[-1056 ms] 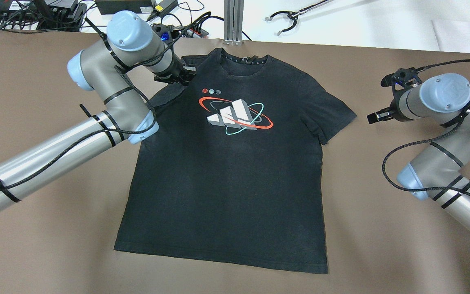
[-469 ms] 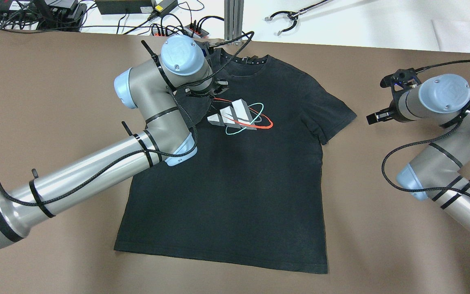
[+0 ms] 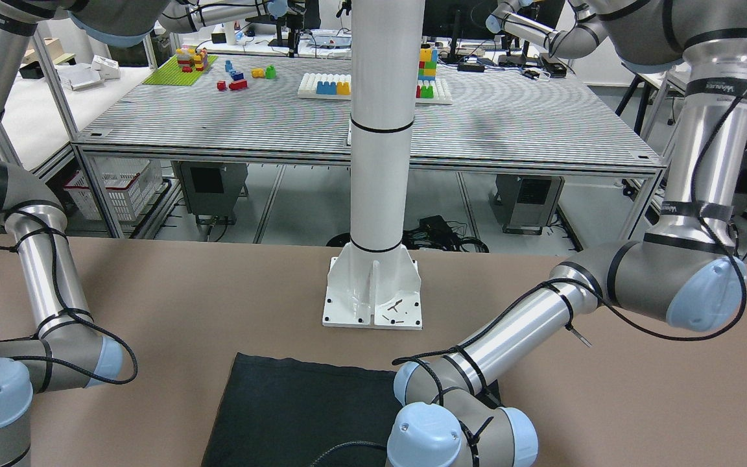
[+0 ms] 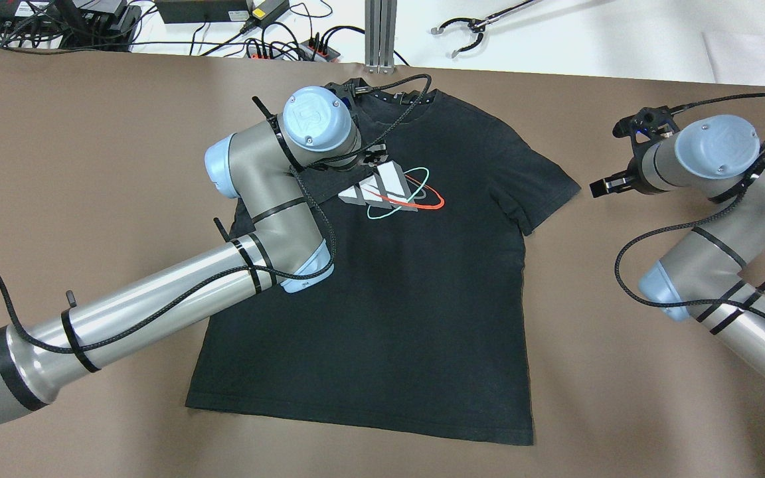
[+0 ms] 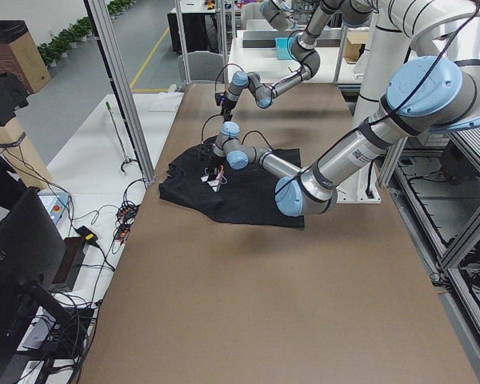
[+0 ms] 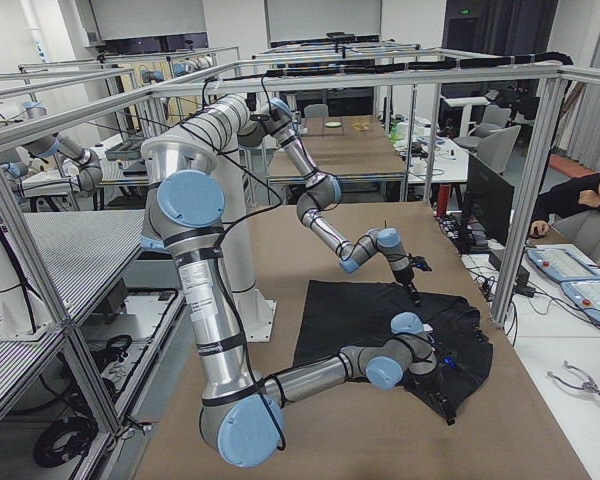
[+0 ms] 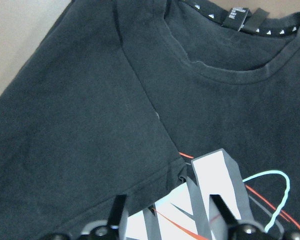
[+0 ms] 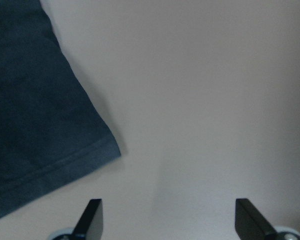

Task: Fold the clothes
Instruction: 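Grasp the other sleeve with the right gripper and fold it toward the left gripper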

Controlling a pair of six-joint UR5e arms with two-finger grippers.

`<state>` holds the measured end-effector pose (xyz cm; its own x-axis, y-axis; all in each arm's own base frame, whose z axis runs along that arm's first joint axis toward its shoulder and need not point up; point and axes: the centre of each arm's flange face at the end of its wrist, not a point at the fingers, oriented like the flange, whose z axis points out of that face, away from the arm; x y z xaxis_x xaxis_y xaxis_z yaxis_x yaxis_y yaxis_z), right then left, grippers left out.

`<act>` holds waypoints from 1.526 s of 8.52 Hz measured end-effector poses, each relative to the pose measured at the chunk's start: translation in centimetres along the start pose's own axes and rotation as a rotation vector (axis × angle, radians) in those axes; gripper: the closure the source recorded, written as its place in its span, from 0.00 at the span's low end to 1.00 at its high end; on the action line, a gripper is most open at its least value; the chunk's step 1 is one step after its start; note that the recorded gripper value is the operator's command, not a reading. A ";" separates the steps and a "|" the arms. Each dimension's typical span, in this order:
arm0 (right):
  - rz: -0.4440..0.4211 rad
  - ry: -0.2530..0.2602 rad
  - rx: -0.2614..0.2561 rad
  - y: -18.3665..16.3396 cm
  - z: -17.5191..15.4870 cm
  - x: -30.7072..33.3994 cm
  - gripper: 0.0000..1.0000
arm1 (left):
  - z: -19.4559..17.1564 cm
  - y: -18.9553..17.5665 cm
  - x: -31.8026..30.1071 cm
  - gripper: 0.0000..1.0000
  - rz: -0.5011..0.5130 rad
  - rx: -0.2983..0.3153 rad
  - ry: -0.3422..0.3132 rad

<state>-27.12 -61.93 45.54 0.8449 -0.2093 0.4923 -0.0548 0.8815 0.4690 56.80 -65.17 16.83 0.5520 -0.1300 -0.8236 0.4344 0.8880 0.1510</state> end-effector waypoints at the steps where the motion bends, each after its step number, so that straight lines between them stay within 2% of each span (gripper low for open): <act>1: 0.055 -0.024 0.006 -1.4 -0.3 -1.3 0.07 | 0.0 0.1 0.1 0.06 0.002 0.002 0.002; 2: 0.102 -0.052 0.011 -2.6 0.3 -2.6 0.07 | 0.0 0.2 0.1 0.06 0.005 0.002 0.002; 4: 0.143 -0.120 0.048 -2.9 4.1 -3.2 0.10 | 0.1 0.4 0.0 0.06 0.007 0.000 0.003; 7: 0.175 -0.173 0.075 -2.8 6.3 -3.3 0.17 | 0.3 1.1 0.2 0.06 0.010 -0.005 0.004; 10: 0.213 -0.212 0.098 -1.1 8.1 -2.5 0.41 | 0.4 1.3 0.1 0.06 0.014 -0.008 0.005; 11: 0.217 -0.215 0.098 -0.7 8.4 -2.4 0.51 | 0.4 1.3 0.1 0.06 0.015 -0.008 0.005; 12: 0.220 -0.216 0.099 -0.4 8.6 -2.2 0.67 | 0.4 1.3 0.2 0.06 0.018 -0.008 0.005; 13: 0.221 -0.216 0.099 -0.3 8.6 -2.2 0.92 | 0.4 1.3 0.2 0.06 0.020 -0.007 0.006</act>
<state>-33.51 -65.37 50.66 0.6752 -0.1121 0.7291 -0.2845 0.8723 0.3976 57.71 -64.23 17.07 0.5563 -0.1096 -0.8237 0.4180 0.8936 0.1634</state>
